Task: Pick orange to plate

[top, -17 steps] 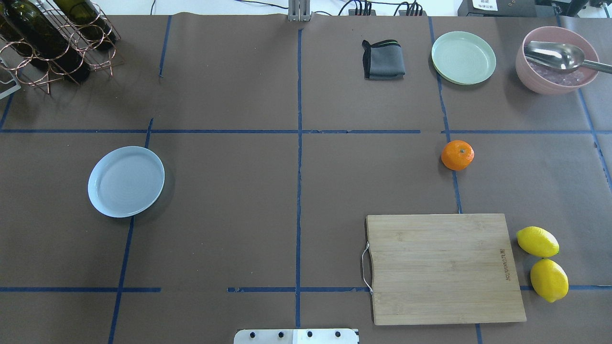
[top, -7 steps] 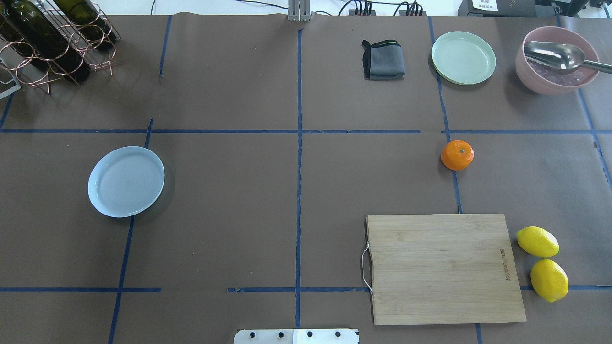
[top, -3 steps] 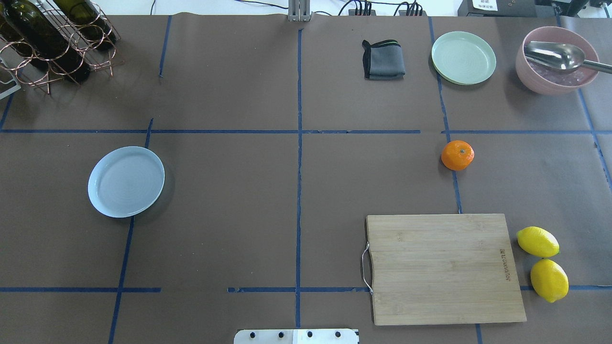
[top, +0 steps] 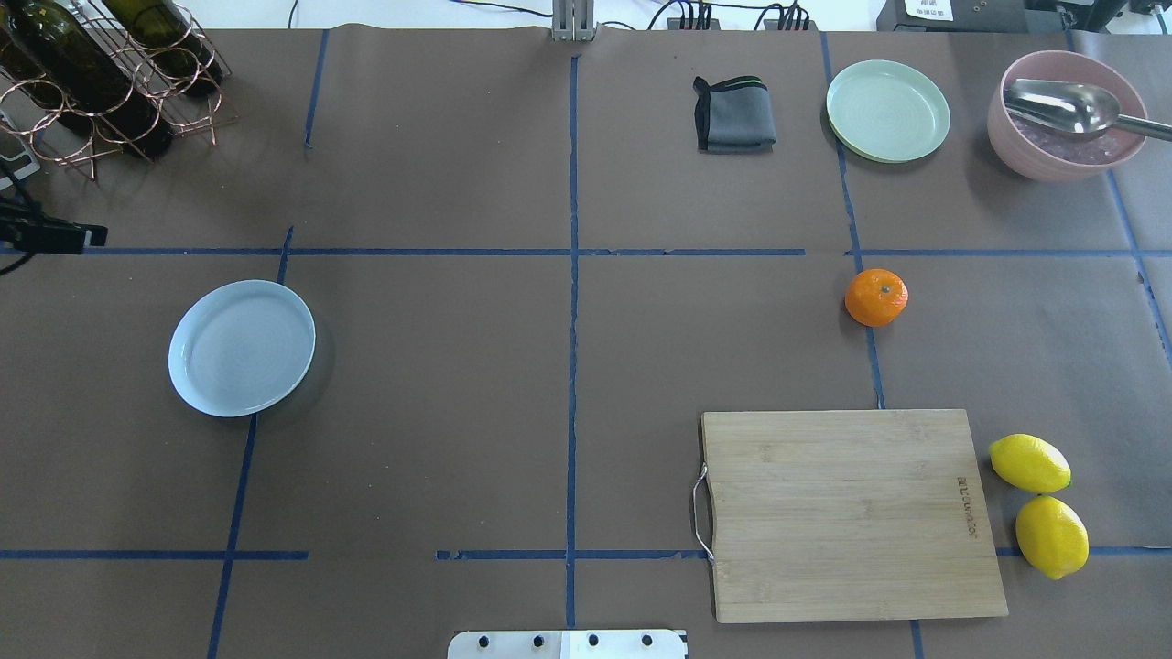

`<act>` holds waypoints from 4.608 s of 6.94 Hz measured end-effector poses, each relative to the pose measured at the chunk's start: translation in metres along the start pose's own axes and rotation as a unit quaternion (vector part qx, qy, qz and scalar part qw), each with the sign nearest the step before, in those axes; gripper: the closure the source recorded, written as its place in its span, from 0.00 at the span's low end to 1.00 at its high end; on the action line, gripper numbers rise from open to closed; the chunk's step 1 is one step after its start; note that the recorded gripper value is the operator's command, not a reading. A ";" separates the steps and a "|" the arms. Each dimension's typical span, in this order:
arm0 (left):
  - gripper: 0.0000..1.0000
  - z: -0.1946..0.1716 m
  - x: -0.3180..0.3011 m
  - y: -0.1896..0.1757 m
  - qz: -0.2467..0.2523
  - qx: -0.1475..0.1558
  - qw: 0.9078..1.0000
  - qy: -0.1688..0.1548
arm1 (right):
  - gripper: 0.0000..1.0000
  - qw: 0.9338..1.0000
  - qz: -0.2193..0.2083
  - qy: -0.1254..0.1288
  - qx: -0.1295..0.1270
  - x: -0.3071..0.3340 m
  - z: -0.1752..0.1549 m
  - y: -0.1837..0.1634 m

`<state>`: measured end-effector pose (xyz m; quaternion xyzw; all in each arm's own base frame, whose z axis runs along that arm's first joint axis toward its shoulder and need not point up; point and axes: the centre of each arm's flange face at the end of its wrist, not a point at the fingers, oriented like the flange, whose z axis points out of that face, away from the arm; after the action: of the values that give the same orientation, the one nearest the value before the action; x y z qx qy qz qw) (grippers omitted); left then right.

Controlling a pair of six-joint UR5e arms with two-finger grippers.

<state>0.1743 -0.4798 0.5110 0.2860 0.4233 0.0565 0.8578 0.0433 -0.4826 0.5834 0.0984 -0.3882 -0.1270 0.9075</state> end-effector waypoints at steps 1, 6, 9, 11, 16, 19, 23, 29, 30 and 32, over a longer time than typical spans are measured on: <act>0.07 0.026 0.013 0.017 -0.029 0.003 1.000 -0.011 | 0.00 1.000 0.001 0.000 -0.001 0.001 0.001 0.002; 0.44 0.097 0.042 0.089 -0.086 0.019 0.996 -0.017 | 0.00 1.000 0.005 -0.001 -0.005 0.003 0.004 0.006; 0.97 0.103 0.054 0.098 -0.087 0.012 0.996 -0.011 | 0.00 1.000 0.007 -0.001 -0.007 0.005 0.006 0.008; 1.00 0.103 0.057 0.098 -0.085 0.013 0.996 -0.008 | 0.00 1.000 0.009 -0.002 -0.008 0.006 0.007 0.008; 1.00 0.075 0.135 0.034 -0.087 0.058 0.993 0.061 | 0.00 1.000 0.010 -0.002 -0.009 0.007 0.008 0.009; 1.00 0.106 0.273 -0.068 -0.180 0.044 0.980 0.074 | 0.00 1.000 0.010 -0.002 -0.009 0.007 0.008 0.008; 1.00 0.170 0.432 -0.050 -0.214 0.016 0.975 0.062 | 0.00 1.000 0.009 -0.002 -0.008 0.007 0.008 0.008; 0.00 0.178 0.417 -0.037 -0.194 0.010 0.980 0.047 | 0.00 1.000 0.009 -0.001 -0.008 0.006 0.007 0.007; 0.00 0.170 0.405 -0.041 -0.158 0.011 0.986 0.043 | 0.00 1.000 0.009 -0.001 -0.008 0.006 0.007 0.007; 0.00 0.121 0.343 -0.075 -0.057 -0.021 0.998 0.021 | 0.00 1.000 0.009 -0.001 -0.008 0.006 0.007 0.008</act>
<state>0.4730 -0.4789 0.2900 0.2418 0.4557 0.0229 0.8563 0.0432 -0.4778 0.5945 0.0876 -0.3894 -0.1221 0.9087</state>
